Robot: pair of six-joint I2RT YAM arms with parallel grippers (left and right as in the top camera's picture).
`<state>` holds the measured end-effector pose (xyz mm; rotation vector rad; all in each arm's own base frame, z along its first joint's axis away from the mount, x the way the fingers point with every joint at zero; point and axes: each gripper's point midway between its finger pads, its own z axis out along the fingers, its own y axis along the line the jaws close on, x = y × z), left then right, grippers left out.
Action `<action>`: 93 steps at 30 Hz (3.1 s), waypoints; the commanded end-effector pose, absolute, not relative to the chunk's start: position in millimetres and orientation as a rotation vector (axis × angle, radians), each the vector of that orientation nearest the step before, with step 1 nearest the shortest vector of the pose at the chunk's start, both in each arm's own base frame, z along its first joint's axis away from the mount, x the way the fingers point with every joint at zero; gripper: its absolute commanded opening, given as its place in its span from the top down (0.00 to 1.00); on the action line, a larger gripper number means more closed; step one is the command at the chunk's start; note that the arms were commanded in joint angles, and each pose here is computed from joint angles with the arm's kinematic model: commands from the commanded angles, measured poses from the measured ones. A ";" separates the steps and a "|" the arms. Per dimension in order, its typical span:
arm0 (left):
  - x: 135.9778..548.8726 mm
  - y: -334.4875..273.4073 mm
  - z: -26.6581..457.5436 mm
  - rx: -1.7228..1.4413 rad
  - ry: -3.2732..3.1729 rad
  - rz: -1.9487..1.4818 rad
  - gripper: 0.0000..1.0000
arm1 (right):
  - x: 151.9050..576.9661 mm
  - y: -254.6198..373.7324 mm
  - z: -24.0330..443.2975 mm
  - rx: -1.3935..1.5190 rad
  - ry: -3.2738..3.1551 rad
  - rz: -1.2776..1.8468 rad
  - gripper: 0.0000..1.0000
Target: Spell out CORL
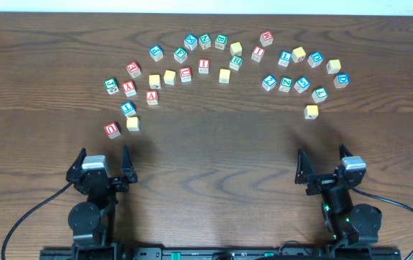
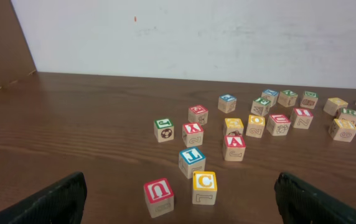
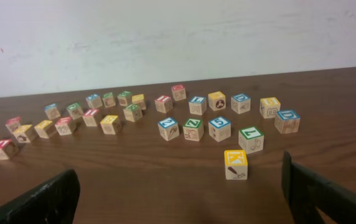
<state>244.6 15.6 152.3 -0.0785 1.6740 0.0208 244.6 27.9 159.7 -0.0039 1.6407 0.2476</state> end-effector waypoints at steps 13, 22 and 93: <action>243.9 14.3 135.9 -0.062 1.728 0.028 0.05 | 244.5 27.9 157.9 0.001 1.647 0.256 0.01; 243.9 14.3 135.9 -0.062 1.728 0.028 0.05 | 244.5 27.9 157.9 0.001 1.647 0.256 0.01; 369.2 -4.0 98.8 -0.429 2.820 -0.203 0.06 | 244.5 27.9 157.9 0.001 1.647 0.256 0.01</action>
